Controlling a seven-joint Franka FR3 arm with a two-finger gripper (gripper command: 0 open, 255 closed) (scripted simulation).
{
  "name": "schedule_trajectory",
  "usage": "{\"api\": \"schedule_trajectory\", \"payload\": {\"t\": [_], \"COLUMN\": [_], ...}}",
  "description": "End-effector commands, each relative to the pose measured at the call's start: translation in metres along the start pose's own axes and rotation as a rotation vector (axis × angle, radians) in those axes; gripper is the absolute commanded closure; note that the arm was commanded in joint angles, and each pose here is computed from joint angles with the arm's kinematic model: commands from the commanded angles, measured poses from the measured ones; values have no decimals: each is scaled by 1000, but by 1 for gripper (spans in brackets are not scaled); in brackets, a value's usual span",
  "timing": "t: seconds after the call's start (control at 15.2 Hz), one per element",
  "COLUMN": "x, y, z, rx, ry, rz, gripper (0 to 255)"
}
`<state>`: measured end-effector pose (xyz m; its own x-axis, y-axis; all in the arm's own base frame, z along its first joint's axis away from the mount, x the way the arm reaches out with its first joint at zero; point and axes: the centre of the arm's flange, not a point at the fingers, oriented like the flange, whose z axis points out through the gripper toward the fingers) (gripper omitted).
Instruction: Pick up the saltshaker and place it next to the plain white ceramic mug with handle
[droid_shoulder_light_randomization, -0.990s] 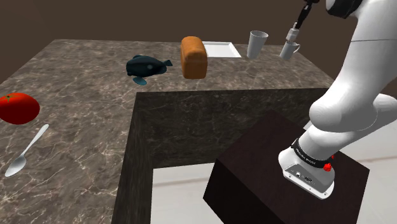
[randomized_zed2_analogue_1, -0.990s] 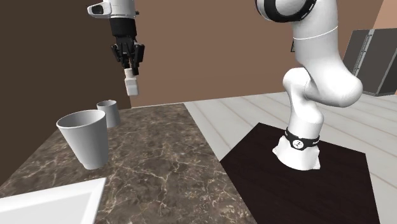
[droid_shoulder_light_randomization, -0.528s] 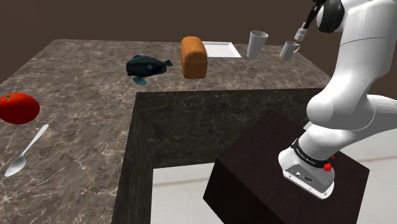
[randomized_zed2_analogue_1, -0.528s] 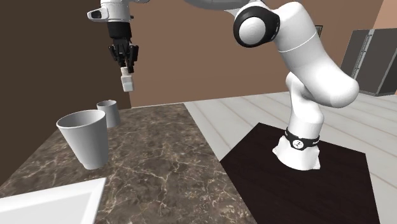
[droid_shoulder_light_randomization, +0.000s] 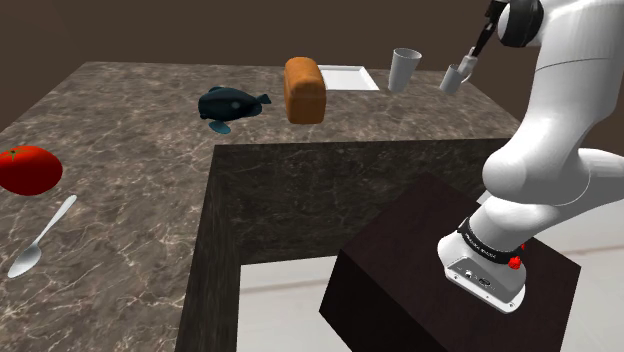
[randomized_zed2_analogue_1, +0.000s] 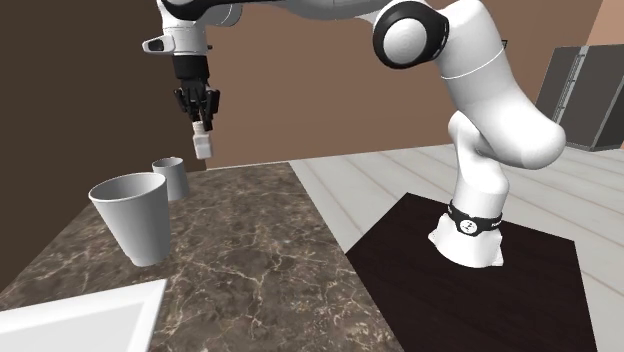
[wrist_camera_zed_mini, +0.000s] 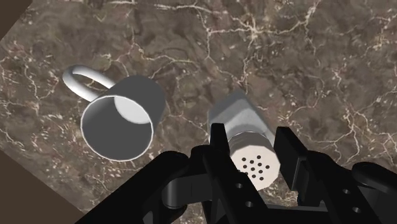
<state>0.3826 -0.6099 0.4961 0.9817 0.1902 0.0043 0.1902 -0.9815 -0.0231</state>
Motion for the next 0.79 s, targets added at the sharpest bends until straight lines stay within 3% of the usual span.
{"api": "schedule_trajectory", "payload": {"t": [0.0,0.73], "x": [1,1], "y": [-1,1], "z": [10,68], "rx": [-1,-1], "ry": [0,0], "rz": [0,0], "gripper": [255,255]}}
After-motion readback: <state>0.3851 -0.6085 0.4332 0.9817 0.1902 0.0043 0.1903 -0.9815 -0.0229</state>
